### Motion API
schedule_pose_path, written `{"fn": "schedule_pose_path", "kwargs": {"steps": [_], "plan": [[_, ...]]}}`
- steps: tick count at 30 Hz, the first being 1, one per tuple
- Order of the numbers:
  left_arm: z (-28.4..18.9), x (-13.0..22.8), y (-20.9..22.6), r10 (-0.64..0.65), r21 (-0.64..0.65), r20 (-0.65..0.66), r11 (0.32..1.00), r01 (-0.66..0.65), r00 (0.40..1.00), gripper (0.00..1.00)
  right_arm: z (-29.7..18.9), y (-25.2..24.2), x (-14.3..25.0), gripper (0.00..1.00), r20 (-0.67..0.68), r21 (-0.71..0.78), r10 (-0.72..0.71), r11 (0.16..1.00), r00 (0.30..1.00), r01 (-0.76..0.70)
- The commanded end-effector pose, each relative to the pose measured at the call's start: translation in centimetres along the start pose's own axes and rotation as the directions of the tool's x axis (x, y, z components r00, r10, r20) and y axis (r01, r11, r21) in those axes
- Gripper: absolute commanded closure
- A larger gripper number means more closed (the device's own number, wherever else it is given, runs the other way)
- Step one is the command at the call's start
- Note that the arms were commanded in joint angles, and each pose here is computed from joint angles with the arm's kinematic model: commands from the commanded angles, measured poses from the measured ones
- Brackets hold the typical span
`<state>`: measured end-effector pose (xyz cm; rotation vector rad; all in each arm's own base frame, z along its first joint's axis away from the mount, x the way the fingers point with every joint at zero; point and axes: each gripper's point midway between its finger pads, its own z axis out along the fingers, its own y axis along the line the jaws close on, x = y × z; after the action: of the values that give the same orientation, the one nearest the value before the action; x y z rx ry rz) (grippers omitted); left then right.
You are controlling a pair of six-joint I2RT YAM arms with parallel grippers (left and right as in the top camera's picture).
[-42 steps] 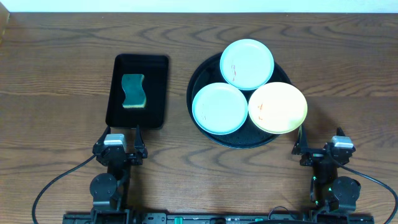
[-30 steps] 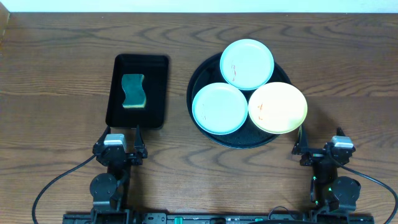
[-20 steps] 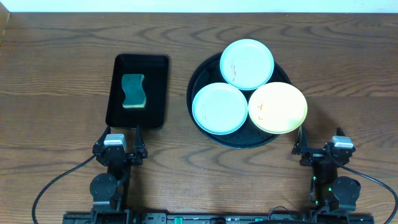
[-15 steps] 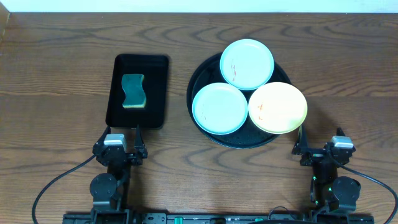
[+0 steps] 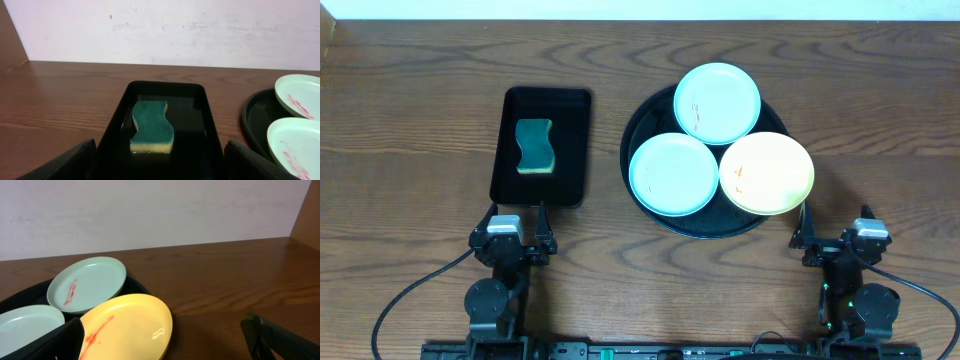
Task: Clean dirty plates on tray and stack at the side
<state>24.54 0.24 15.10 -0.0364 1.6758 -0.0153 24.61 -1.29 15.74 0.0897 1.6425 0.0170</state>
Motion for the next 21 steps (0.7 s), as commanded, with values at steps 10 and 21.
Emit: {"fn": "schedule_pose_path", "kwargs": {"steps": [10, 21], "plan": [[0.0, 1.4, 0.4, 0.017, -0.019, -0.050, 1.000, -0.018, 0.999, 0.18, 0.0, -0.4, 0.0, 0.01, 0.001, 0.016, -0.008, 1.000, 1.000, 0.008], [-0.2, -0.2, -2.8, -0.109, 0.164, -0.001, 0.981, 0.108, 0.994, 0.18, 0.0, -0.4, 0.0, 0.01, 0.001, 0.016, -0.008, 1.000, 1.000, 0.008]]}}
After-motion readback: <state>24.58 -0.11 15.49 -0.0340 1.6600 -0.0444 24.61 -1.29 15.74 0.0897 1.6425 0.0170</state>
